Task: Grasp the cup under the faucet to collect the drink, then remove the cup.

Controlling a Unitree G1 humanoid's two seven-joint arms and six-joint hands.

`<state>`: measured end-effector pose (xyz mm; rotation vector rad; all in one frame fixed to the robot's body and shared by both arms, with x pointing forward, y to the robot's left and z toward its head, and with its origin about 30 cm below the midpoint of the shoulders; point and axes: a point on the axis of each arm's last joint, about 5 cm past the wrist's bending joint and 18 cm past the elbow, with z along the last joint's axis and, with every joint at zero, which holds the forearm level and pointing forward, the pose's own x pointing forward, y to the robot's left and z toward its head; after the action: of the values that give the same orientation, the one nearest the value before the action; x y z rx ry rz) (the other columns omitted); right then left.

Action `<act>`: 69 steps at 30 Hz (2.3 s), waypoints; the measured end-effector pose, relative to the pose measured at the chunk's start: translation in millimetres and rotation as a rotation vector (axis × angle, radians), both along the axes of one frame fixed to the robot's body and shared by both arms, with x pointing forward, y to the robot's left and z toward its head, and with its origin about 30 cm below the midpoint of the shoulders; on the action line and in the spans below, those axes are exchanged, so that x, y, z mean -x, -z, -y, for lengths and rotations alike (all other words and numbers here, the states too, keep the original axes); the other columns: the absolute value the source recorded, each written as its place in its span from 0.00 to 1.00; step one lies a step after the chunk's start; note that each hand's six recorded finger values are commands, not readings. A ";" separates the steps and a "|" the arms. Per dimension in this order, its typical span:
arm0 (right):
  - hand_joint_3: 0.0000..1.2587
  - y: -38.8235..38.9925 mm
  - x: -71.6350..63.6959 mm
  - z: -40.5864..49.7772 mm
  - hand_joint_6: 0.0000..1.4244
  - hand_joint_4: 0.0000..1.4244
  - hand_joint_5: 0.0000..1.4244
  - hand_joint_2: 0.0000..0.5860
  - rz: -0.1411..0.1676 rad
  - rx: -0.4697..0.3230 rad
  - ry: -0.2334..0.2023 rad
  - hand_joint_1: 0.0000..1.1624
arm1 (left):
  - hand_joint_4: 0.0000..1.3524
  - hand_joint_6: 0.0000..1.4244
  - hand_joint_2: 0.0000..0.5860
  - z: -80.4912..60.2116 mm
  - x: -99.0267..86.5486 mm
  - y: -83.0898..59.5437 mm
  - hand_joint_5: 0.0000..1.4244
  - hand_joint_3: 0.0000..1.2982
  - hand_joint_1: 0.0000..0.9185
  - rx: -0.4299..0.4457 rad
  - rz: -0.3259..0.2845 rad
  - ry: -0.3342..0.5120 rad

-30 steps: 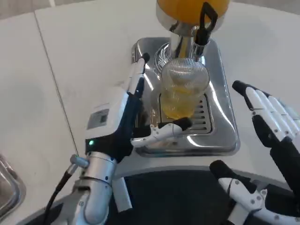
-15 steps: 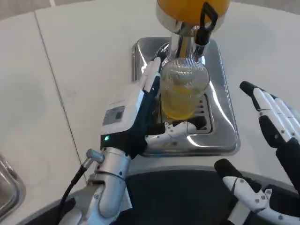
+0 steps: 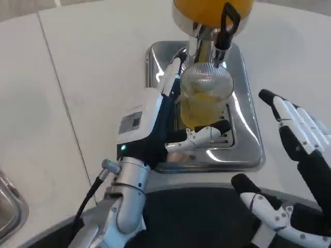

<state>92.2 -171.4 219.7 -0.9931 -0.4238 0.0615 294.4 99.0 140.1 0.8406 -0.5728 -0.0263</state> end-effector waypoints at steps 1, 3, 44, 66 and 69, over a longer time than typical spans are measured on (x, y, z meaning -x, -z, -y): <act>0.00 -0.1 -0.3 -0.3 0.00 0.00 0.00 0.66 -0.001 0.000 -0.003 0.34 | 0.08 0.33 0.10 0.2 -0.2 0.4 0.31 0.04 0.29 0.004 -0.001 -0.003; 0.00 -0.1 -0.7 -1.5 0.00 0.00 0.00 0.66 -0.011 0.003 -0.016 0.34 | 0.10 0.38 0.10 0.4 -0.8 1.6 0.34 0.05 0.30 0.030 -0.005 -0.011; 0.00 -2.3 0.0 12.7 0.00 0.00 0.00 0.68 -0.052 -0.057 0.058 0.35 | 0.48 0.83 0.05 53.6 4.1 3.7 0.71 0.40 0.43 0.065 0.012 -0.095; 0.00 -5.5 -2.4 21.7 0.01 0.00 0.00 0.66 -0.088 -0.065 0.118 0.36 | 0.88 1.00 0.13 67.7 6.6 6.0 1.00 0.88 0.70 0.195 0.027 -0.136; 0.00 -5.6 -2.9 21.7 0.01 0.00 0.00 0.66 -0.090 -0.070 0.115 0.37 | 0.88 1.00 0.13 62.0 4.3 3.1 1.00 0.88 0.69 0.199 0.046 -0.151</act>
<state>95.1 -193.1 225.3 -0.9404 -0.2845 -0.0123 290.0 37.0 137.0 0.6894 -0.5438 0.1850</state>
